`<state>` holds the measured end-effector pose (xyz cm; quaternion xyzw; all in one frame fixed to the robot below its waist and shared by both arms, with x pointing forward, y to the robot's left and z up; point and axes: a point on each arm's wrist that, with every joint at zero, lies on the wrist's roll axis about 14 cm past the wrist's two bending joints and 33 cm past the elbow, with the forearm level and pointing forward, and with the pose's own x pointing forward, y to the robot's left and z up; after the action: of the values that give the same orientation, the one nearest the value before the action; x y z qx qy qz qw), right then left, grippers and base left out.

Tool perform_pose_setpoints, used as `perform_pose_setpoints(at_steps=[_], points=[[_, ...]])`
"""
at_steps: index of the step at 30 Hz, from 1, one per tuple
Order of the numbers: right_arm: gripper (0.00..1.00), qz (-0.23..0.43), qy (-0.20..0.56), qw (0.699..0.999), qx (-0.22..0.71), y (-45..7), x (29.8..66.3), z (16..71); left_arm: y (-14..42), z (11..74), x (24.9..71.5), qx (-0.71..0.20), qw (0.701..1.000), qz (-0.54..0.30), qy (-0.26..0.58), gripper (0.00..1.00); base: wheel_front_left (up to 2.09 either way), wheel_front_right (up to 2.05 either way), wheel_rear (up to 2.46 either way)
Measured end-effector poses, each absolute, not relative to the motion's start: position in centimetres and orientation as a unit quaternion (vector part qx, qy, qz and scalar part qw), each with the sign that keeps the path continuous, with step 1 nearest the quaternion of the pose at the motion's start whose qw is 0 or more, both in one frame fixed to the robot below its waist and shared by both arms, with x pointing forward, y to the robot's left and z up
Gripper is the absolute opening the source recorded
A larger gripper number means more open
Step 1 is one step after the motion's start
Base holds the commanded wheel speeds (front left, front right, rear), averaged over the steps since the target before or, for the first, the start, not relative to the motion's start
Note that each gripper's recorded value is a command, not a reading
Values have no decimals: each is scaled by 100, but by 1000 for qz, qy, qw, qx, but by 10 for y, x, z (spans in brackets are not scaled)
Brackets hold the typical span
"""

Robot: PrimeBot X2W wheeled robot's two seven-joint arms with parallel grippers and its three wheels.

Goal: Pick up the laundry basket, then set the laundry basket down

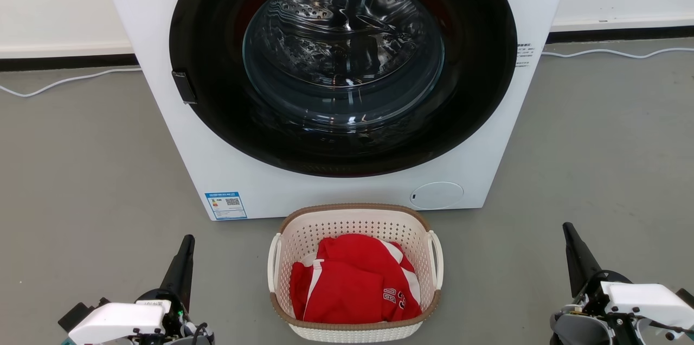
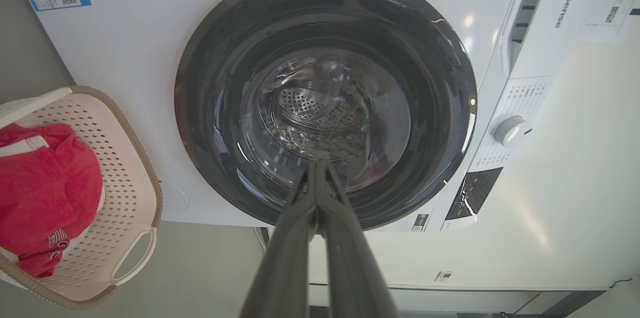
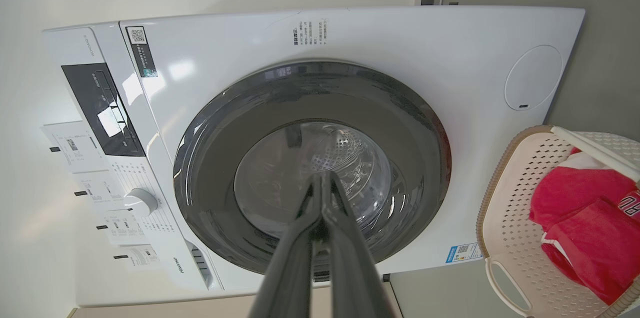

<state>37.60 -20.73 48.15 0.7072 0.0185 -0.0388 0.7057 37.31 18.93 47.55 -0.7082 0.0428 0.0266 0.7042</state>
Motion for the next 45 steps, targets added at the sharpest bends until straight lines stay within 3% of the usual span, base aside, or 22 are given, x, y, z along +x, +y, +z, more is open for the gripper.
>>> perform_pose_setpoints(at_steps=[8, 9, 21, 26, 45], points=[[0, -39, 18, 706, 707, -207, 376, 482, 189, 475, 373, -708, 704, 27, 43, 0, 0, 0, 0], [100, -39, 19, 706, 707, -207, 376, 481, 189, 475, 373, -708, 704, 27, 43, 100, 0, 0, 0], [100, -68, 42, 702, 708, -206, 361, 457, 188, 446, 356, -710, 698, 64, 69, 100, 0, 0, 0], [100, -71, 37, 715, 695, -208, 362, 458, 187, 447, 357, -702, 706, 65, 69, 100, 0, 0, 0], [100, -56, 33, 821, 567, -209, 365, 471, 189, 447, 358, -608, 788, 66, 71, 100, 0, 0, 0]])
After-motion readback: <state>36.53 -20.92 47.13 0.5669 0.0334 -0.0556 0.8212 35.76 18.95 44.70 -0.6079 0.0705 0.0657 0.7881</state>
